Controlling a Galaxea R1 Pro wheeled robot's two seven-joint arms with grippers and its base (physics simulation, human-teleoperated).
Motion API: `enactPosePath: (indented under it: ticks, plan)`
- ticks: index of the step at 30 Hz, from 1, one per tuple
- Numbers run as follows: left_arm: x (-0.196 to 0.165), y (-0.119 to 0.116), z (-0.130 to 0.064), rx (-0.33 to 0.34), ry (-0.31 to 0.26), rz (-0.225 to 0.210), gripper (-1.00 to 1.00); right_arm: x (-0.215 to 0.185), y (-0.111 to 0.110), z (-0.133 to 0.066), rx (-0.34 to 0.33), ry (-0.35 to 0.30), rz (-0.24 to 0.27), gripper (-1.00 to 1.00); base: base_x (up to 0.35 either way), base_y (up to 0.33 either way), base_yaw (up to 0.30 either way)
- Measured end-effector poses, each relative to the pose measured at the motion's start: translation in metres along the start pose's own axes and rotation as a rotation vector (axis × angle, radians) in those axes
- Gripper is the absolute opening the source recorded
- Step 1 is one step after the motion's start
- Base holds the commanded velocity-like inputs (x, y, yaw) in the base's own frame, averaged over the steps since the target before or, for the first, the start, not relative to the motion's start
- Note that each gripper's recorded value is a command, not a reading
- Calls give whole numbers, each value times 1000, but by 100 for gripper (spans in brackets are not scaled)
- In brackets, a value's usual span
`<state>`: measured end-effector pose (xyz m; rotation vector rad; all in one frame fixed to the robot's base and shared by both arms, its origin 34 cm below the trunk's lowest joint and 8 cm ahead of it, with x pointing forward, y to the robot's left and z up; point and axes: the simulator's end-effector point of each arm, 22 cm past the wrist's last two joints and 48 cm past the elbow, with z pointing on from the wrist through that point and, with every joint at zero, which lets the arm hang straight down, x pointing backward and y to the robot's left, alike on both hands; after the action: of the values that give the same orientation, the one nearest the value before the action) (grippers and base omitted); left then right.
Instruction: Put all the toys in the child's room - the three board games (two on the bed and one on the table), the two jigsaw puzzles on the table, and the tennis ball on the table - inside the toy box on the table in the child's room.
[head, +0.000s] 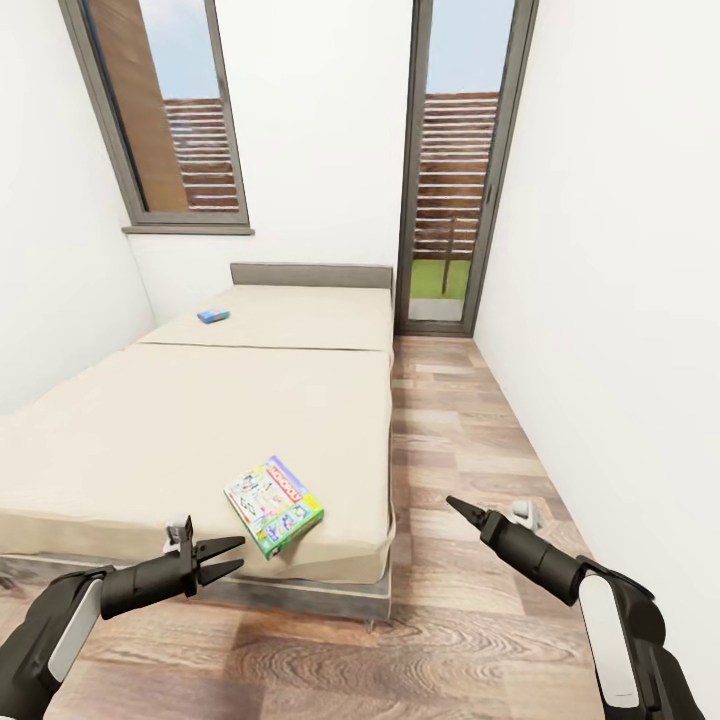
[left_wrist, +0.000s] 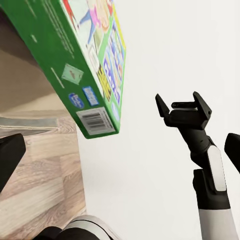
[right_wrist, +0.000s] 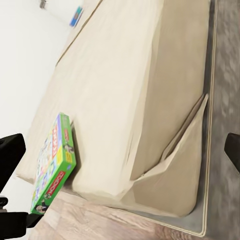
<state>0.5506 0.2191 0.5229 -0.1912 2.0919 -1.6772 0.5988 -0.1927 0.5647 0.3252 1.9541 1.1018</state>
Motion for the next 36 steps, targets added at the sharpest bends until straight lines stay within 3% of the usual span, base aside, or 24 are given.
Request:
enactPosePath:
  ticks: [36]
  plan:
    - [0,1,0,-2,0,-3,100,-6,0,0,0,-26,-18,100,42,1,0]
